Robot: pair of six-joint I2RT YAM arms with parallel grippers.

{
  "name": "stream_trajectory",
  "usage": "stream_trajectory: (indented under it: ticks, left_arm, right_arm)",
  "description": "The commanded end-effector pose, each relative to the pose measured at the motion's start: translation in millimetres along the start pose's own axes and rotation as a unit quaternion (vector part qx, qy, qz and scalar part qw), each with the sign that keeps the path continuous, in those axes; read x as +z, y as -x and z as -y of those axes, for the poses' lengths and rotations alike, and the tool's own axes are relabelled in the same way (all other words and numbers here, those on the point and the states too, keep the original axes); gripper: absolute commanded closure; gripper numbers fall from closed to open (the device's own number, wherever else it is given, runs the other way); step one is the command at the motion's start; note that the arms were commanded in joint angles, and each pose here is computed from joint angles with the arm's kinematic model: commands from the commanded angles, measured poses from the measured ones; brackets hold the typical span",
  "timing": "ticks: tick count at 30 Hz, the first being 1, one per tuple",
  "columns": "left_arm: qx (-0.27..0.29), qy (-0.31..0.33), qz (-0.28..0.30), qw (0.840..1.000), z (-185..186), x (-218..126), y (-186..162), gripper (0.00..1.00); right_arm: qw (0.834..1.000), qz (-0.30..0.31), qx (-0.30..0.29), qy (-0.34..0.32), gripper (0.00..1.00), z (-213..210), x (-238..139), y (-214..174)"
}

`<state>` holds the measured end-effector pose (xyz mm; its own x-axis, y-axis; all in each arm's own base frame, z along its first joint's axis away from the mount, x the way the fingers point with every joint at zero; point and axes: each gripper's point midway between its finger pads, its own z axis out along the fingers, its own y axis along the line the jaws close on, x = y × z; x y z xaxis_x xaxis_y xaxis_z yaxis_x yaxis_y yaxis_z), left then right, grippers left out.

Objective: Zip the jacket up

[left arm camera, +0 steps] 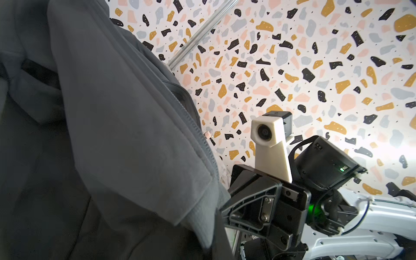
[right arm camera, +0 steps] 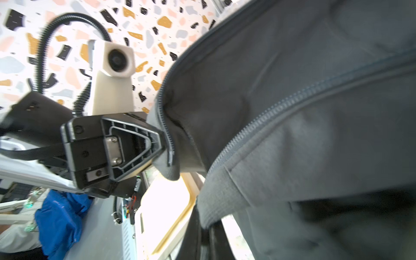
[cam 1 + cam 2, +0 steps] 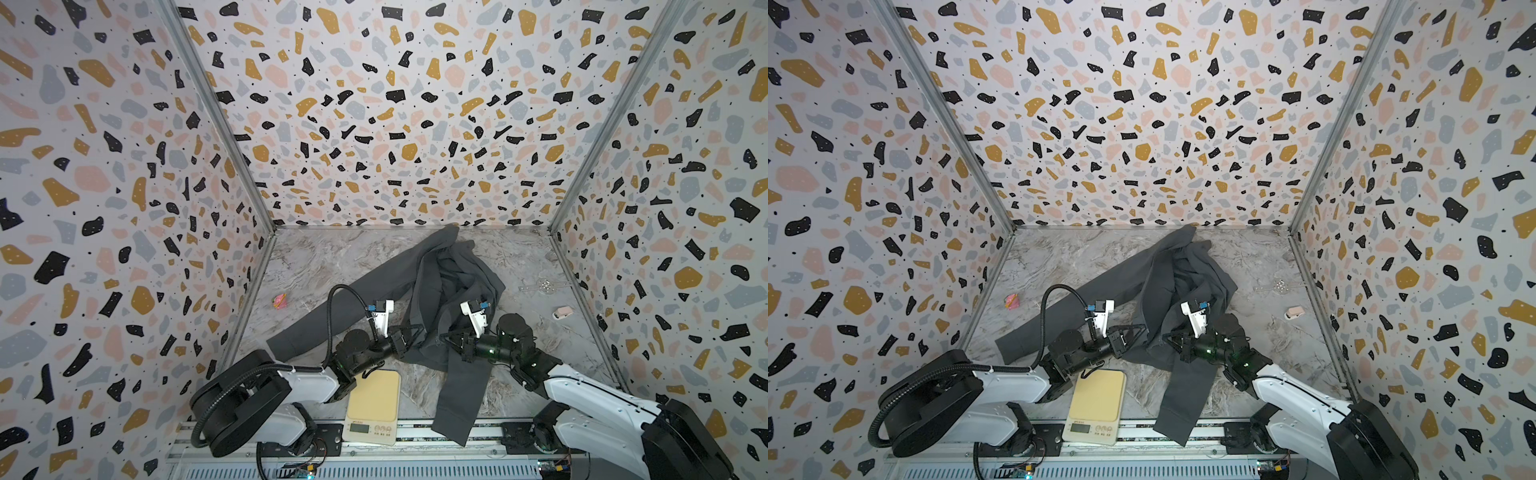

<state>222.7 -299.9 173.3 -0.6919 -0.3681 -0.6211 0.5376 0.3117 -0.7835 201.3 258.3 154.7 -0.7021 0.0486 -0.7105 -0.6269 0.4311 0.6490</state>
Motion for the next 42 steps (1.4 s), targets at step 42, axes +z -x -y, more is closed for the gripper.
stream_trajectory:
  ticks: [42]
  left_arm:
    - [0.038,-0.119,0.018,0.992,50,3,15,1.0]
  right_arm:
    - [0.98,0.052,-0.081,0.176,1.0,-52,-14,19]
